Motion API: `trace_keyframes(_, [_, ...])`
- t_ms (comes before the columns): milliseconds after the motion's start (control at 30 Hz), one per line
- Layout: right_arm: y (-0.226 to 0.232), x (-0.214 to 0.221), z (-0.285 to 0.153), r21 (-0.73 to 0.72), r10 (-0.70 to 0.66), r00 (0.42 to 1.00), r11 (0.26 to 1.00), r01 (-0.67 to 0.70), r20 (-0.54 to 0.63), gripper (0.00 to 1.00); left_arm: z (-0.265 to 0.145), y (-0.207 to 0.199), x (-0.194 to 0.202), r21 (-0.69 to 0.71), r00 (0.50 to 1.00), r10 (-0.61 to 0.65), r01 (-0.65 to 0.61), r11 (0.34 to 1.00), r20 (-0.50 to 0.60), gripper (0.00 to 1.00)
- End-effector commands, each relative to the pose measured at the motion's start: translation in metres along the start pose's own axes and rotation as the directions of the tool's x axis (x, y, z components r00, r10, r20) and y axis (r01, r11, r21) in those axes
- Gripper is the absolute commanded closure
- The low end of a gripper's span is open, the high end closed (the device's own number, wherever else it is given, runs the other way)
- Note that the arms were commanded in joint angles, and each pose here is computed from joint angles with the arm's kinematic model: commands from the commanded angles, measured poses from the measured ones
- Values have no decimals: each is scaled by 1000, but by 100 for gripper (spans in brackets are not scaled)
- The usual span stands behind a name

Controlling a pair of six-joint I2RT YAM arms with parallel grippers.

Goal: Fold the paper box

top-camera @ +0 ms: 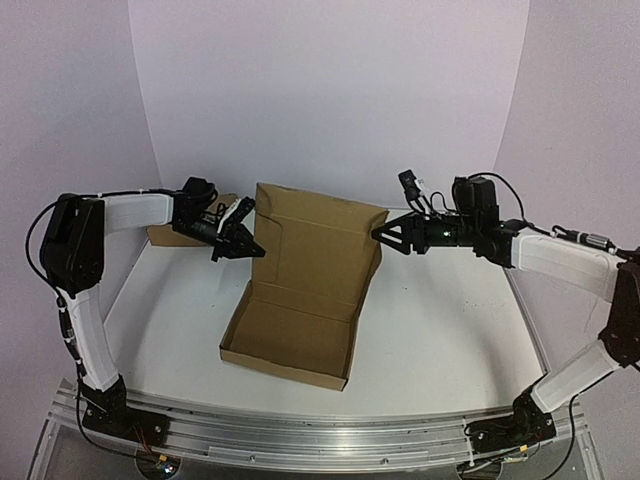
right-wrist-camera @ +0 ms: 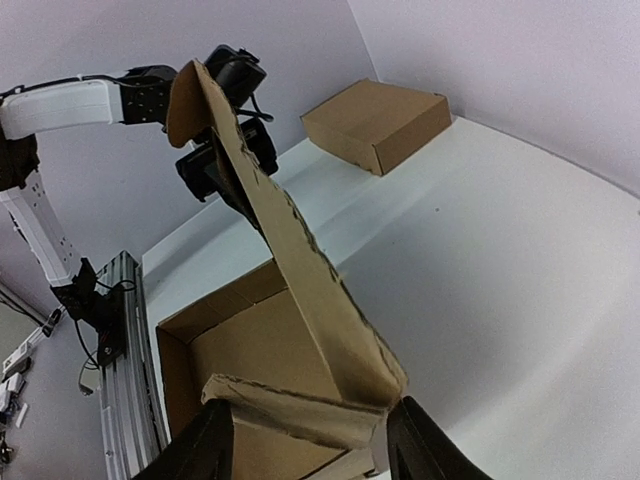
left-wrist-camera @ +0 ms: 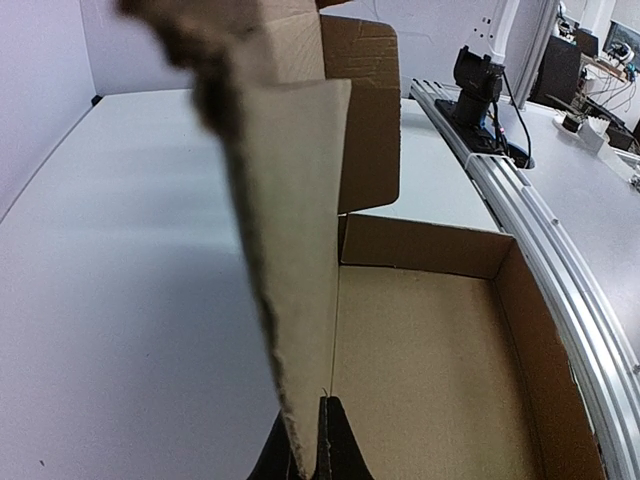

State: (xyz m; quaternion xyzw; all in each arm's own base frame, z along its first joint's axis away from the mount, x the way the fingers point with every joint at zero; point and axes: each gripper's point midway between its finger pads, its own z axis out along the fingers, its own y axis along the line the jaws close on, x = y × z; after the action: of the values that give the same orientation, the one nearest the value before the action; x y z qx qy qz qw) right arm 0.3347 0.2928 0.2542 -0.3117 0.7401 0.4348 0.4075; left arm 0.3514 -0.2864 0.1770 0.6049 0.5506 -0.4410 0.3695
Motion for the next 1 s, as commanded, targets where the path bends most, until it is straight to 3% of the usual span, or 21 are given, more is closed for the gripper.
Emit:
trace_keyframes(0, [-8,8,-28,171,34,999,985,-33,-2,39,-8,12,14,-144,991,41,-58,988,-124,100])
trace_keyframes(200, [-5,43,-60,233,204,979,953,-193,-20,32,-15,7,22,-162,973,183,-205,965,-141,100])
trace_keyframes(300, [-22,73,-63,339,378,925,875,-345,-33,35,-14,1,27,-162,967,211,-233,959,-142,100])
trace_keyframes(367, [-29,91,-59,381,506,862,803,-459,-29,43,-17,6,21,-209,969,212,-235,949,-130,100])
trace_keyframes(500, [-38,111,-44,477,616,788,689,-546,13,44,-28,29,3,-373,997,47,-64,926,-53,100])
trace_keyframes(567, [-41,116,-35,501,624,781,675,-542,3,44,-31,33,-9,-391,1000,-6,5,920,-1,100])
trace_keyframes(767, [-53,103,-23,541,580,815,681,-493,13,44,-39,16,-37,-443,964,265,-248,862,-25,100])
trace_keyframes(967, [-62,105,-16,560,563,826,687,-462,-10,43,-31,-13,-7,-350,830,531,-555,755,-172,100])
